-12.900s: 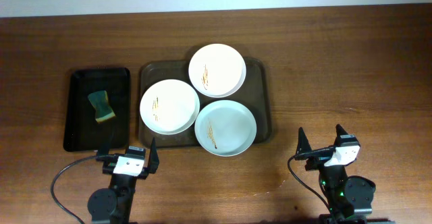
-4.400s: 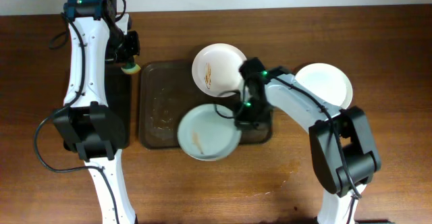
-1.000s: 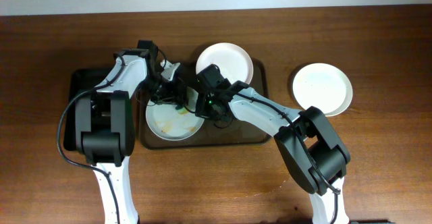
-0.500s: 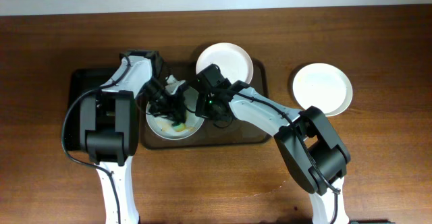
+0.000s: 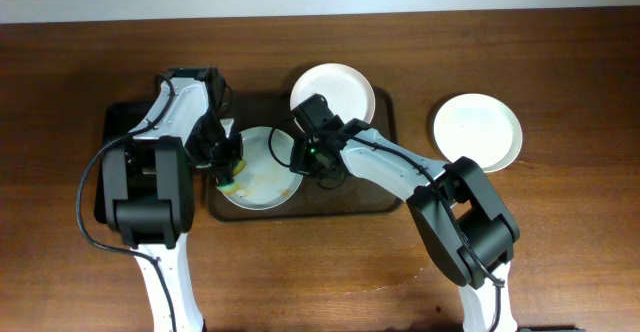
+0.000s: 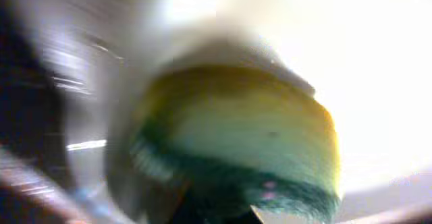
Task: Clean dirty plates on tray and stack at the side
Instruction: 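Lift the pale blue plate with the right gripper and stack it on the first plate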
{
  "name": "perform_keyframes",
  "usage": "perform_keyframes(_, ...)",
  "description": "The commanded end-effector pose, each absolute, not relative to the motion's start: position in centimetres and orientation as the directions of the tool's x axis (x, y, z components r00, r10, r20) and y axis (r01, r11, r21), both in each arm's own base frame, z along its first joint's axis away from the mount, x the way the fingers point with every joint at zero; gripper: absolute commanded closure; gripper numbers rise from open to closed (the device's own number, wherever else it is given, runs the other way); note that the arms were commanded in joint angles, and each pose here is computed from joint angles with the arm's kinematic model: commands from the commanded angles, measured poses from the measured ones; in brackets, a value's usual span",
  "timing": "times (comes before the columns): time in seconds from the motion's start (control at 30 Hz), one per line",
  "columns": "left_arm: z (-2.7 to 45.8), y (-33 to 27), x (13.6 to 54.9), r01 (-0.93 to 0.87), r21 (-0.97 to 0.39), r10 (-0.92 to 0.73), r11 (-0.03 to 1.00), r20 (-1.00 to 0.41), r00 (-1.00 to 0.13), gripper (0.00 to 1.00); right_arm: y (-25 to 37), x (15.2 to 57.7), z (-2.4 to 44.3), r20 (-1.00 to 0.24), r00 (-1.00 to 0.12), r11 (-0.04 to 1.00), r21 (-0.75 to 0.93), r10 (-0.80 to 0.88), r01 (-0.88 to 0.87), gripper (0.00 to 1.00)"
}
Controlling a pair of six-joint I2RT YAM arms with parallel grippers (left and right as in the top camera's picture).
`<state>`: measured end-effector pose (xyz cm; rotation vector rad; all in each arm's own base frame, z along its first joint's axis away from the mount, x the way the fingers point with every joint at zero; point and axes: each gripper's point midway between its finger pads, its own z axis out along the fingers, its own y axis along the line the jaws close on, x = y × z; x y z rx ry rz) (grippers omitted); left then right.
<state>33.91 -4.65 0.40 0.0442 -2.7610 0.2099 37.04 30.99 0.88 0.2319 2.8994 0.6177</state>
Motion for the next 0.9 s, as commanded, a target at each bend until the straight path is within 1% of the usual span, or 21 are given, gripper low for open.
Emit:
perform_keyframes(0.0, 0.8, -11.1, 33.1, 0.015, -0.619, 0.255, 0.785, 0.301, -0.919, 0.99, 30.9, 36.9, 0.1, -0.108, -0.98, 0.902, 0.418, 0.167, 0.108, 0.96)
perform_keyframes(0.03, 1.7, -11.6, 34.0, 0.007, -0.667, 0.247, 0.745, 0.266, -0.932, 0.99, 31.1, 36.7, 0.2, -0.099, -0.983, 0.898, 0.428, 0.155, 0.098, 0.96)
perform_keyframes(0.07, 3.8, -12.0, 36.1, 0.012, -0.749, 0.221, 0.662, 0.18, -0.959, 0.99, 31.3, 36.6, 0.3, -0.089, -0.986, 0.893, 0.441, 0.142, 0.089, 0.96)
perform_keyframes(0.1, 5.3, -12.0, 37.3, 0.023, -0.794, 0.199, 0.608, 0.125, -0.972, 0.99, 31.4, 36.5, 0.3, -0.085, -0.987, 0.89, 0.449, 0.138, 0.086, 0.96)
perform_keyframes(0.13, 7.8, -11.5, 39.8, 0.031, -0.85, 0.129, 0.526, 0.044, -0.991, 0.99, 31.3, 36.6, 0.4, -0.079, -0.988, 0.885, 0.458, 0.133, 0.082, 0.96)
perform_keyframes(0.2, 11.4, -9.2, 43.4, 0.079, -0.9, 0.009, 0.428, -0.083, -0.997, 0.99, 31.7, 36.8, 1.6, -0.079, -0.994, 0.859, 0.511, 0.081, 0.029, 0.96)
perform_keyframes(0.27, 12.6, -6.9, 44.7, 0.098, -0.9, -0.047, 0.424, -0.13, -0.99, 0.99, 31.9, 37.3, 4.1, -0.143, -0.989, 0.841, 0.539, 0.032, -0.051, 0.96)
perform_keyframes(0.3, 12.8, -5.8, 45.1, 0.098, -0.898, -0.07, 0.429, -0.141, -0.987, 0.99, 31.6, 37.4, 6.3, -0.2, -0.98, 0.841, 0.532, 0.011, -0.099, 0.96)
perform_keyframes(0.33, 12.9, -5.4, 45.2, 0.096, -0.898, -0.078, 0.43, -0.143, -0.987, 0.99, 31.1, 37.5, 7.3, -0.227, -0.974, 0.85, 0.514, 0.01, -0.111, 0.96)
perform_keyframes(0.37, 12.6, -4.5, 45.2, 0.086, -0.892, -0.09, 0.444, -0.14, -0.986, 0.99, 29.5, 37.4, 10.0, -0.295, -0.956, 0.879, 0.458, 0.006, -0.136, 0.96)
perform_keyframes(0.43, 12.1, -3.9, 45.0, 0.078, -0.877, -0.088, 0.474, -0.135, -0.987, 0.99, 26.6, 36.9, 13.6, -0.385, -0.923, 0.925, 0.349, -0.007, -0.153, 0.96)
perform_keyframes(0.47, 11.9, -3.8, 45.0, 0.078, -0.871, -0.084, 0.485, -0.135, -0.987, 0.99, 24.7, 36.8, 15.2, -0.431, -0.902, 0.951, 0.278, -0.002, -0.135, 0.96)
perform_keyframes(0.5, 11.5, -3.5, 45.0, 0.07, -0.858, -0.08, 0.51, -0.128, -0.989, 0.99, 22.8, 36.8, 16.5, -0.474, -0.88, 0.972, 0.211, 0.007, -0.106, 0.96)
perform_keyframes(0.53, 10.5, -3.0, 45.0, 0.005, -0.829, -0.102, 0.559, -0.075, -0.992, 0.99, 19.3, 36.9, 18.7, -0.55, -0.835, 0.996, 0.083, 0.021, -0.029, 0.96)
perform_keyframes(0.57, 9.7, -2.6, 45.2, -0.034, -0.8, -0.117, 0.599, -0.045, -0.992, 0.99, 16.9, 36.9, 20.2, -0.602, -0.799, 0.999, -0.009, 0.02, 0.032, 0.96)
perform_keyframes(0.63, 8.8, -2.8, 45.4, -0.065, -0.76, -0.125, 0.647, -0.021, -0.992, 0.99, 14.1, 37.1, 21.5, -0.651, -0.759, 0.986, -0.124, 0.005, 0.113, 0.96)
perform_keyframes(0.7, 8.2, -3.0, 45.4, -0.075, -0.712, -0.114, 0.698, -0.007, -0.993, 0.99, 12.9, 37.0, 21.8, -0.666, -0.745, 0.964, -0.215, -0.03, 0.154, 0.96)
perform_keyframes(0.73, 8.0, -3.0, 45.5, -0.089, -0.673, -0.116, 0.735, 0.004, -0.993, 0.99, 12.6, 36.9, 22.0, -0.676, -0.735, 0.951, -0.261, -0.056, 0.168, 0.96)
perform_keyframes(0.77, 8.2, -3.2, 45.7, -0.077, -0.624, -0.101, 0.778, -0.004, -0.995, 0.99, 12.4, 36.7, 22.6, -0.695, -0.71, 0.918, -0.346, -0.112, 0.193, 0.96)
perform_keyframes(0.8, 8.8, -3.4, 46.1, -0.065, -0.552, -0.087, 0.832, -0.015, -0.996, 0.99, 12.4, 36.5, 23.0, -0.703, -0.694, 0.893, -0.4, -0.156, 0.206, 0.96)
perform_keyframes(0.87, 9.8, -3.7, 46.7, -0.038, -0.451, -0.064, 0.892, -0.042, -0.997, 0.99, 12.9, 35.8, 23.6, -0.703, -0.672, 0.851, -0.481, -0.232, 0.209, 0.96)
